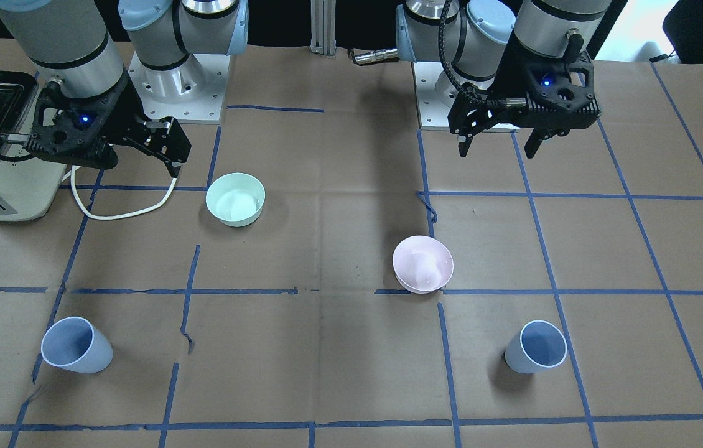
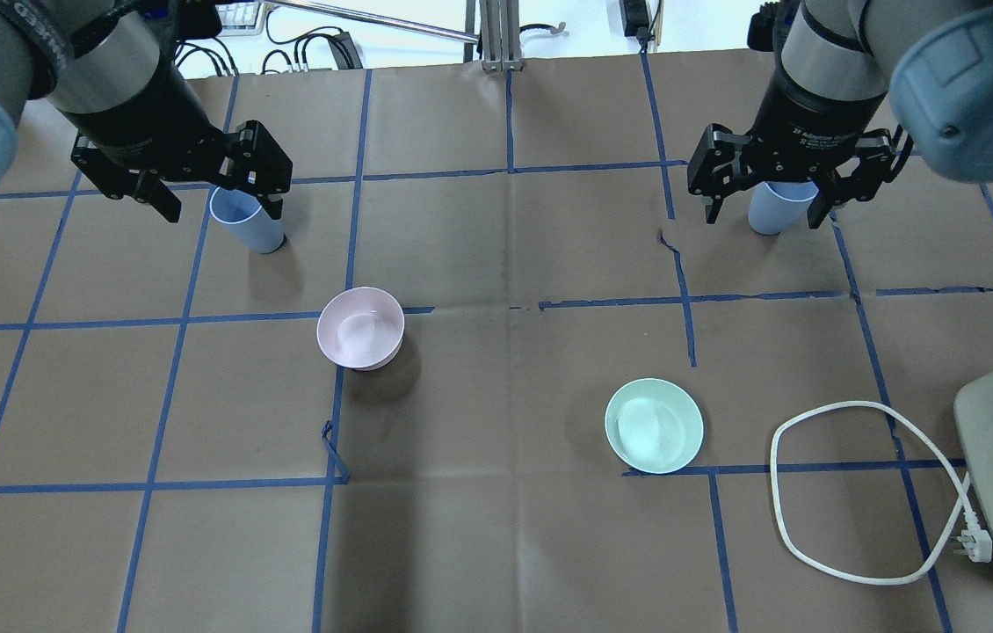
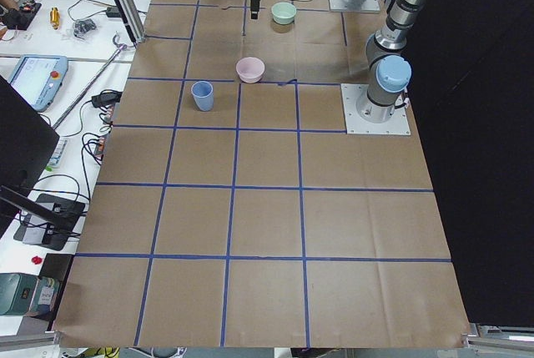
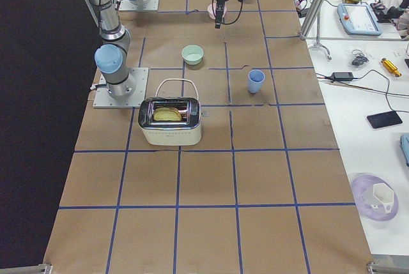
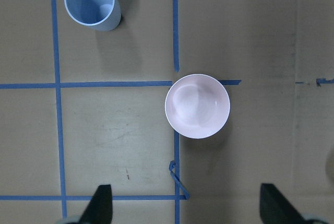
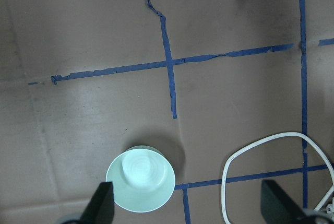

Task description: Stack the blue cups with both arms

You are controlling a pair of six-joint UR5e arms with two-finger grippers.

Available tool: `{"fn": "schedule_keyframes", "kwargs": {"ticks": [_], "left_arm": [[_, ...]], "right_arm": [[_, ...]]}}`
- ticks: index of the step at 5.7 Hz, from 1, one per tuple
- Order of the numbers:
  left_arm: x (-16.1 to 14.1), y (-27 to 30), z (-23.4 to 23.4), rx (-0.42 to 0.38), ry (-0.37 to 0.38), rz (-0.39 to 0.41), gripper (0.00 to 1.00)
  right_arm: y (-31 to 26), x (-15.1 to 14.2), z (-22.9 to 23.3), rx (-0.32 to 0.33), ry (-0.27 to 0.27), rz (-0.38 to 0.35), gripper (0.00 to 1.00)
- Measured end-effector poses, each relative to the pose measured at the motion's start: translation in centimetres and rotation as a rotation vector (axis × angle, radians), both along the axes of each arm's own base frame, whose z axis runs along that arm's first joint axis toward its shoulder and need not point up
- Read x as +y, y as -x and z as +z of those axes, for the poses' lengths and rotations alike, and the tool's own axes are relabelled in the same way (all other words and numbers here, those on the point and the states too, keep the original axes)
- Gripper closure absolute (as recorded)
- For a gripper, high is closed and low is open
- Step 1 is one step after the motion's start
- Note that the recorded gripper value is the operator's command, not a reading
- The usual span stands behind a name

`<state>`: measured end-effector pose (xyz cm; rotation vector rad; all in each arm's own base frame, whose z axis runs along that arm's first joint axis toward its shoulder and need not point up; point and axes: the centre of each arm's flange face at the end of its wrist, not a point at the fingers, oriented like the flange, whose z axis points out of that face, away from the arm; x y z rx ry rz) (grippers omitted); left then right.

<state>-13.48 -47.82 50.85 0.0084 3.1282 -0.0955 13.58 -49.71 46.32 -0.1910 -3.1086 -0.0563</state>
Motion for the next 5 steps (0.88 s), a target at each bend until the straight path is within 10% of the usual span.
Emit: {"fn": "schedule_keyframes", "kwargs": {"ticks": [5], "left_arm": [[-0.4, 0.2, -1.7, 0.002, -0.027, -0.012, 0.0]], "right_arm": [[0.3, -0.1, -0.4, -0.002, -0.006, -0.002, 0.0]]}}
